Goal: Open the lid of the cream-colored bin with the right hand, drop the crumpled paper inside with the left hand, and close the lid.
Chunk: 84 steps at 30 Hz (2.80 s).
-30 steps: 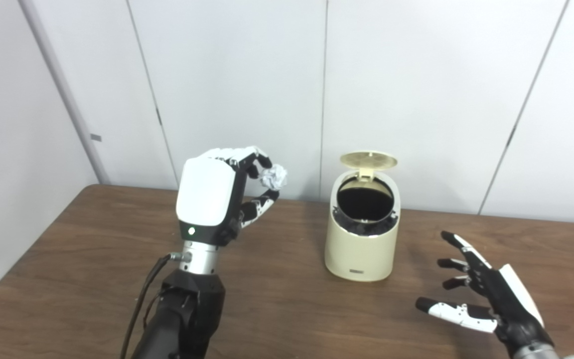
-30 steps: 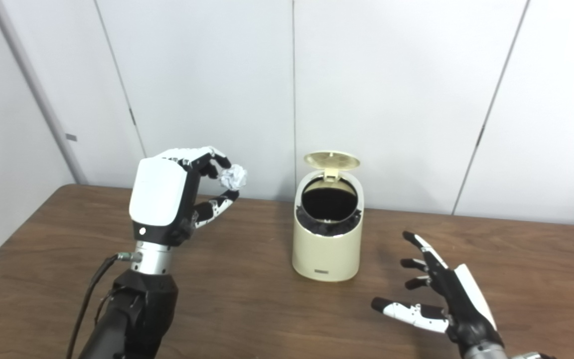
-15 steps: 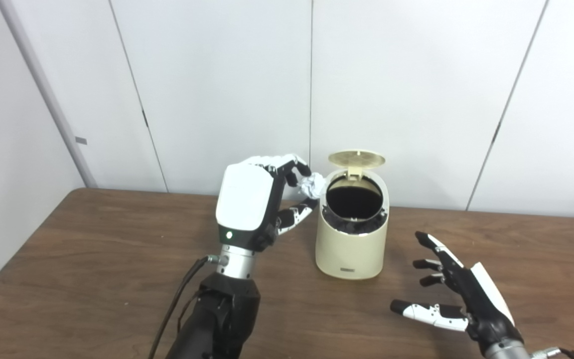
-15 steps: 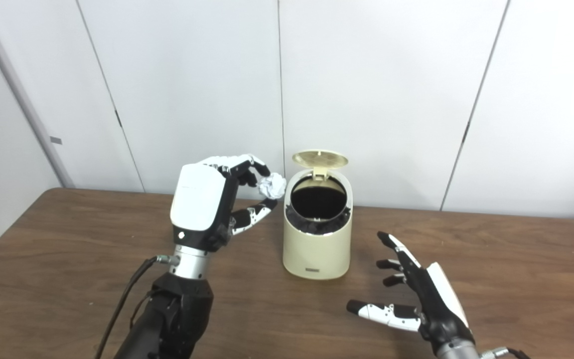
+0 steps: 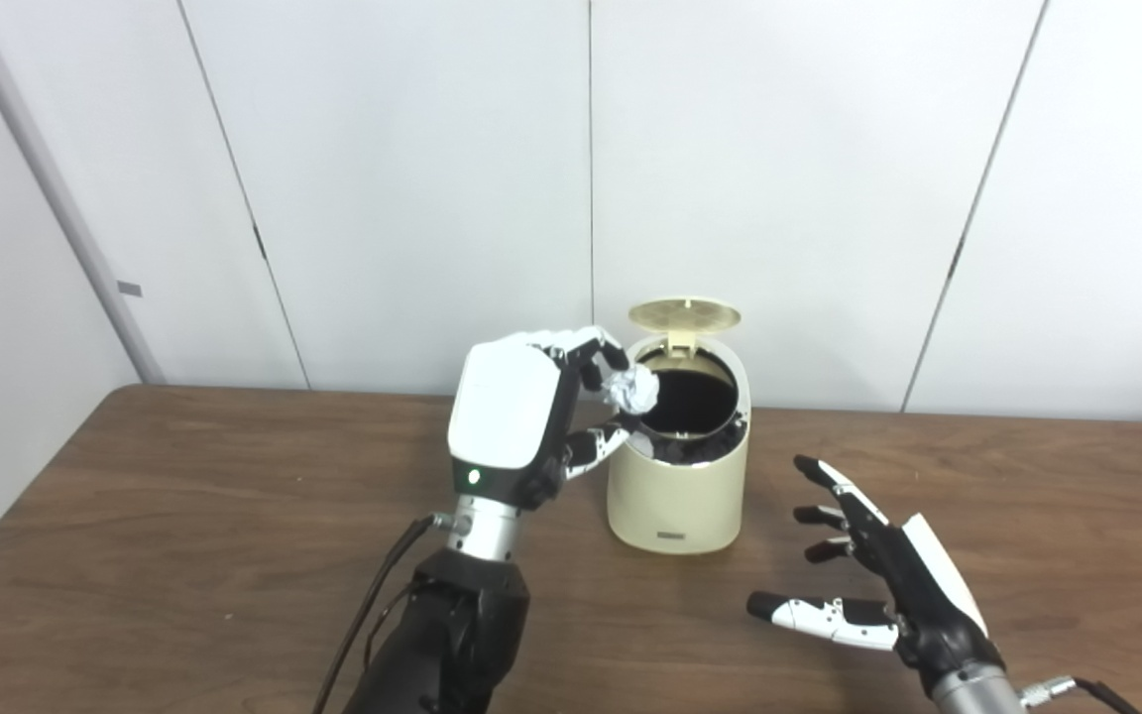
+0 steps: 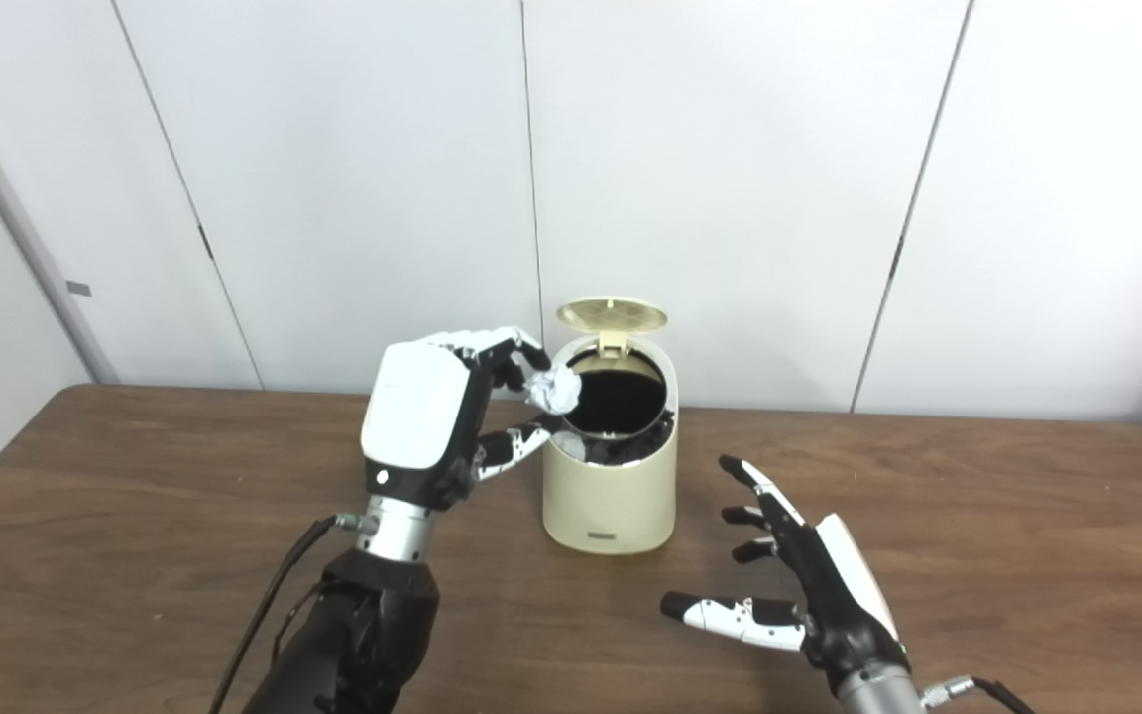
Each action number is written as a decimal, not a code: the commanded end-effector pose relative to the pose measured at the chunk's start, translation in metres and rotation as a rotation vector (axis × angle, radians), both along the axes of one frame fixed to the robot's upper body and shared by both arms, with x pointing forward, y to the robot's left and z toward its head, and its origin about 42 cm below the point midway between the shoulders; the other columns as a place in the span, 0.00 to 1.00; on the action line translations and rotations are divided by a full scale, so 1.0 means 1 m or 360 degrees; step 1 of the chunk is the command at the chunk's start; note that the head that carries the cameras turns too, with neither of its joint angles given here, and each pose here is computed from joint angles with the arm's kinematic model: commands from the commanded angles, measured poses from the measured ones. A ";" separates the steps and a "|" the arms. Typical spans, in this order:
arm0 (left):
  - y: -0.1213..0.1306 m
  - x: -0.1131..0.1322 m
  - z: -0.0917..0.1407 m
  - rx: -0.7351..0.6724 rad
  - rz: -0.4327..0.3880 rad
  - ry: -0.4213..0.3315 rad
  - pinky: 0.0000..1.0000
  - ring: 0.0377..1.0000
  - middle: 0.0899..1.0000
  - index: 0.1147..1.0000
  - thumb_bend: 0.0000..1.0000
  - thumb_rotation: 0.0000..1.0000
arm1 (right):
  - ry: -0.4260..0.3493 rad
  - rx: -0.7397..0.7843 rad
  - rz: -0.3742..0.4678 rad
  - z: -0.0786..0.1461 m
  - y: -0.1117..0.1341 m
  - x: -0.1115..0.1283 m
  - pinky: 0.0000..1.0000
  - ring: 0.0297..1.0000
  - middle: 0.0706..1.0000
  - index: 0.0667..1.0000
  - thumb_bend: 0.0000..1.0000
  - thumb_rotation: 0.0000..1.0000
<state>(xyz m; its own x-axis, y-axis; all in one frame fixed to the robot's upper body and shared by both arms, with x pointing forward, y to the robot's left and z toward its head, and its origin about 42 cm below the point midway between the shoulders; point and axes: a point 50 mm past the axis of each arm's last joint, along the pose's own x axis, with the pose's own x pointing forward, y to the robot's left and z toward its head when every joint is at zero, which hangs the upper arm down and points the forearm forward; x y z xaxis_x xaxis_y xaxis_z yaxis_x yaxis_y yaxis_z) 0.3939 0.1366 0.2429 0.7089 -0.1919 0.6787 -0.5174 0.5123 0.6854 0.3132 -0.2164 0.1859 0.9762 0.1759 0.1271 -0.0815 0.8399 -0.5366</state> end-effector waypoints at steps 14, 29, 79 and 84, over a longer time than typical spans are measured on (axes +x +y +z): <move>-0.022 0.023 0.027 -0.0018 -0.0079 -0.0105 0.49 0.43 0.38 0.47 0.52 0.00 | -0.0142 -0.0026 -0.0003 0.017 0.001 0.000 0.64 0.80 0.93 0.91 0.69 0.33; -0.030 0.041 0.027 0.0042 -0.0071 -0.0127 0.46 0.43 0.38 0.47 0.52 0.00 | -0.0149 -0.0032 -0.0021 0.020 -0.002 -0.004 0.65 0.79 0.93 0.90 0.69 0.34; -0.027 0.038 0.022 0.0201 -0.0031 0.0097 0.54 0.52 0.44 0.54 0.54 0.00 | -0.0132 -0.0032 -0.0035 0.017 -0.002 -0.008 0.67 0.78 0.92 0.88 0.66 0.29; -0.027 0.037 0.024 0.0198 -0.0019 0.0096 0.53 0.51 0.44 0.62 0.55 0.00 | -0.0140 -0.0037 -0.0031 0.018 -0.002 -0.008 0.67 0.79 0.92 0.87 0.67 0.30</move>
<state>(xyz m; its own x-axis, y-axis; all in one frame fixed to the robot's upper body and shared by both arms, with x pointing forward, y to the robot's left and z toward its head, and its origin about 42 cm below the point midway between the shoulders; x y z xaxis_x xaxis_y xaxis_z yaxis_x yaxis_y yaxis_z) 0.4294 0.1122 0.2429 0.7908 -0.2823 0.5432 -0.4073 0.4198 0.8111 0.3043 -0.2210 0.1859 0.9797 0.1532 0.1294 -0.0545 0.8244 -0.5634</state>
